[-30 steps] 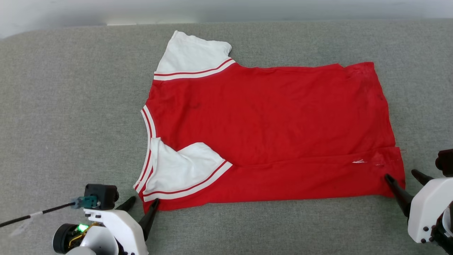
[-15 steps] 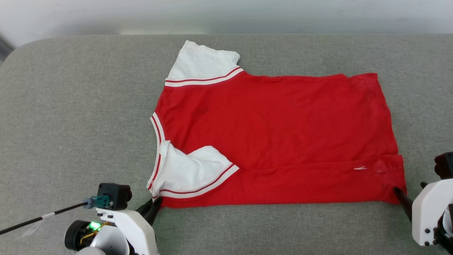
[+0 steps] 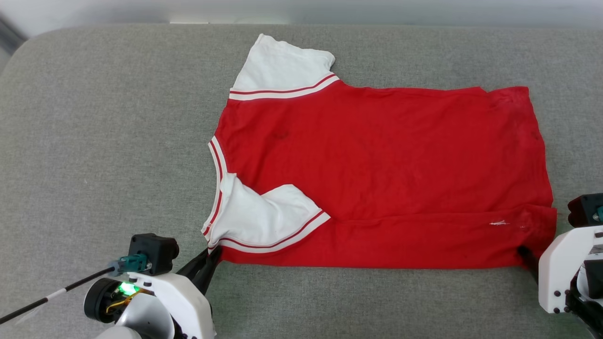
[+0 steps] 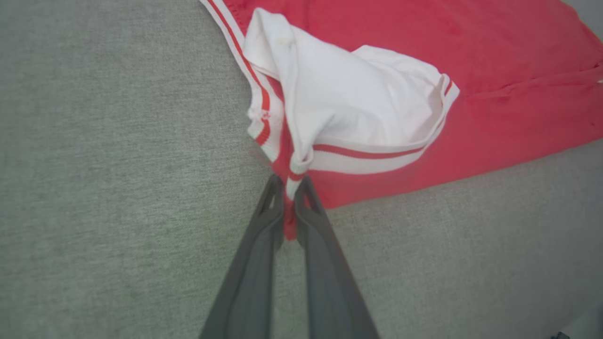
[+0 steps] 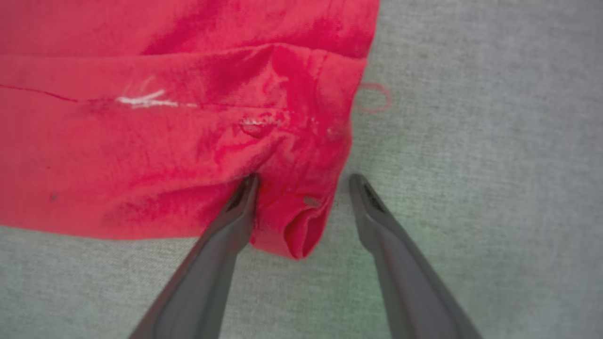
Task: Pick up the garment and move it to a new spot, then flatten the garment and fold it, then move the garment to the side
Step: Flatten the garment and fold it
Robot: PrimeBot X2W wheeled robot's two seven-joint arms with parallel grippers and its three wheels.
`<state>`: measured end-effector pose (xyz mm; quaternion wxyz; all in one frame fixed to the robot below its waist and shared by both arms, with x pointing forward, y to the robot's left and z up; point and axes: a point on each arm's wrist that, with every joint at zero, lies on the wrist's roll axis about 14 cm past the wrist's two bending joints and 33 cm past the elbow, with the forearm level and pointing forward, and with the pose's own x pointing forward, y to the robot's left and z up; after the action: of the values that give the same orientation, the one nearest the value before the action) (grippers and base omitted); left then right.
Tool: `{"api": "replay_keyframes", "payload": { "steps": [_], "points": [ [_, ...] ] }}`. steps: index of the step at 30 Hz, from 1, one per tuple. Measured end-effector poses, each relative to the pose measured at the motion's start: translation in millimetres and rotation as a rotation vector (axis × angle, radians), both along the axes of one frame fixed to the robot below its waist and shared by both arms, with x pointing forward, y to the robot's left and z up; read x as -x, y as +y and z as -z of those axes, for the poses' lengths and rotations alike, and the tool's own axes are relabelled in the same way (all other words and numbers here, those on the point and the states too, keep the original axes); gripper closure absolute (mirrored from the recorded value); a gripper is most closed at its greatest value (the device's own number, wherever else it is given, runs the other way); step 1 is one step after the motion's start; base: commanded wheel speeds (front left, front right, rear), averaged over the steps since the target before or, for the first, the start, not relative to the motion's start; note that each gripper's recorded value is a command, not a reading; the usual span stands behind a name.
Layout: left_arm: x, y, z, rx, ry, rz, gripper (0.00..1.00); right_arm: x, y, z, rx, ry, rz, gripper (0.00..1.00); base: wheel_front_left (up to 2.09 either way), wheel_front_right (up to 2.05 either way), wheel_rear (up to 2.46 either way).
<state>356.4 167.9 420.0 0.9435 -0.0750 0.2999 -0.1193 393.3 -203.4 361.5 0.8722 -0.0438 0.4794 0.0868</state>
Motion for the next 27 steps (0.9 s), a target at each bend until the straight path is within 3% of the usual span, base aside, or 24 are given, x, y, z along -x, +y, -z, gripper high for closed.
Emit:
{"api": "replay_keyframes", "payload": {
  "steps": [1, 13, 19, 27],
  "points": [
    [0, 0, 1, -0.003, 0.003, 0.002, 1.0, 0, 0, 1, -0.001, 0.001, -0.001, 1.0, 0.0, 0.0, 0.0],
    [26, 11, 10, -0.061, 0.05, 0.023, 1.0, 12, -16, -22, 0.009, -0.066, 0.037, 1.0, 0.0, 0.0, 0.0],
    [50, 6, 5, -0.05, 0.06, 0.041, 1.0, 39, -34, -42, 0.011, -0.089, 0.087, 1.0, 0.0, 0.0, 0.0],
    [81, -10, 21, -0.017, 0.147, 0.075, 1.0, 85, -52, -33, 0.023, -0.001, 0.154, 1.0, 0.0, 0.0, 0.0]
  ]
}}
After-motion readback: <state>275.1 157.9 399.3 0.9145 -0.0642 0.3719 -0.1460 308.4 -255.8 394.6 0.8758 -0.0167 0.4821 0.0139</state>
